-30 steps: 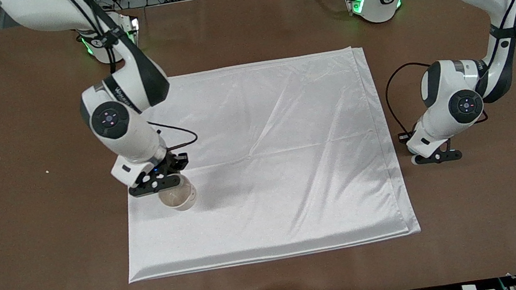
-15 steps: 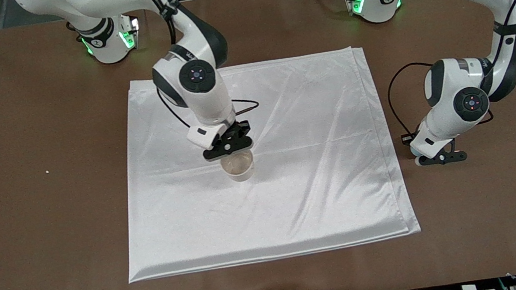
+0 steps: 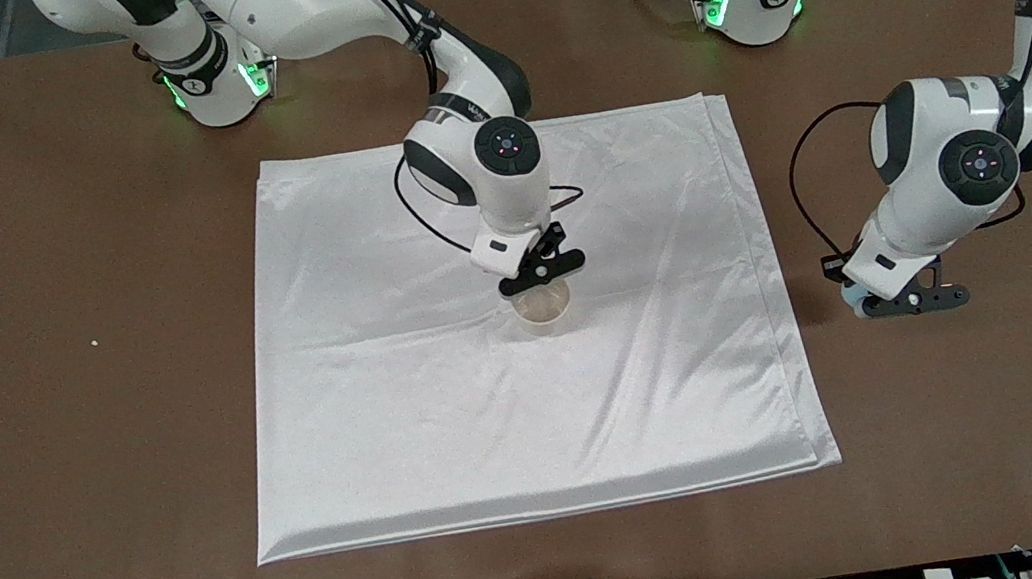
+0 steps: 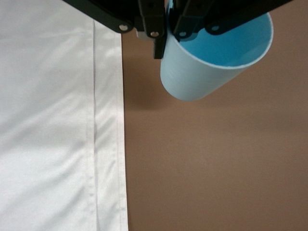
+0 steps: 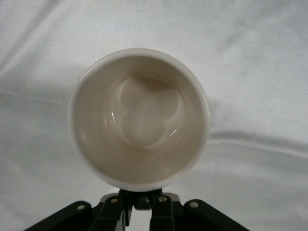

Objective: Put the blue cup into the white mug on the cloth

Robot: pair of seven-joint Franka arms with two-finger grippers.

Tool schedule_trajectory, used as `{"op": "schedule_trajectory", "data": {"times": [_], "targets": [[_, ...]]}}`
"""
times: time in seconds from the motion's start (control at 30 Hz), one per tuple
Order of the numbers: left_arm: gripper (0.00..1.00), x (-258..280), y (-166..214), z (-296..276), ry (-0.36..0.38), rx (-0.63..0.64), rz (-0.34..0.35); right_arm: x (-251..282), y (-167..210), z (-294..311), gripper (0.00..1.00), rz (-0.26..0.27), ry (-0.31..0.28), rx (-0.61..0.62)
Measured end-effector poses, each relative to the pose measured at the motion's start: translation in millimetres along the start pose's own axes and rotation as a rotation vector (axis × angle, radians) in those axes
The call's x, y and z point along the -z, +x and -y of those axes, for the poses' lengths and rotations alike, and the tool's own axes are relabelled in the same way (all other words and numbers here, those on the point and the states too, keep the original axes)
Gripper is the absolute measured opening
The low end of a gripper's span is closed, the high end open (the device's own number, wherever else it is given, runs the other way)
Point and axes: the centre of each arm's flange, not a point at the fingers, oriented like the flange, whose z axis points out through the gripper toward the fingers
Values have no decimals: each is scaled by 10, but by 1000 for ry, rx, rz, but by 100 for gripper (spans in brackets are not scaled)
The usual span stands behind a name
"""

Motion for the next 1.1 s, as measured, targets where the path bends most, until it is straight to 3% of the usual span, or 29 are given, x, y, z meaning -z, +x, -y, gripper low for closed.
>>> {"op": "schedule_trajectory", "data": {"times": [0.5, 0.6, 0.77, 0.8, 0.83, 0.87, 1.1], "targets": [[4, 1050, -9, -92, 23, -13, 25, -277, 171, 220, 21, -19, 12, 8], [4, 1232, -13, -133, 25, -19, 29, -274, 196, 234, 30, -30, 8, 3], [4, 1473, -24, -228, 27, -33, 37, -185, 223, 264, 52, -49, 9, -5], [4, 1526, -25, -251, 26, -36, 39, -151, 230, 271, 61, -54, 12, -6], [4, 1561, -26, -264, 26, -38, 40, -123, 235, 276, 61, -57, 14, -6], [4, 1605, -27, -278, 24, -39, 43, -85, 243, 278, 71, -62, 16, -8], [4, 1854, -42, -316, 8, -36, 64, 332, 294, 200, 100, -76, 15, -23]]}}
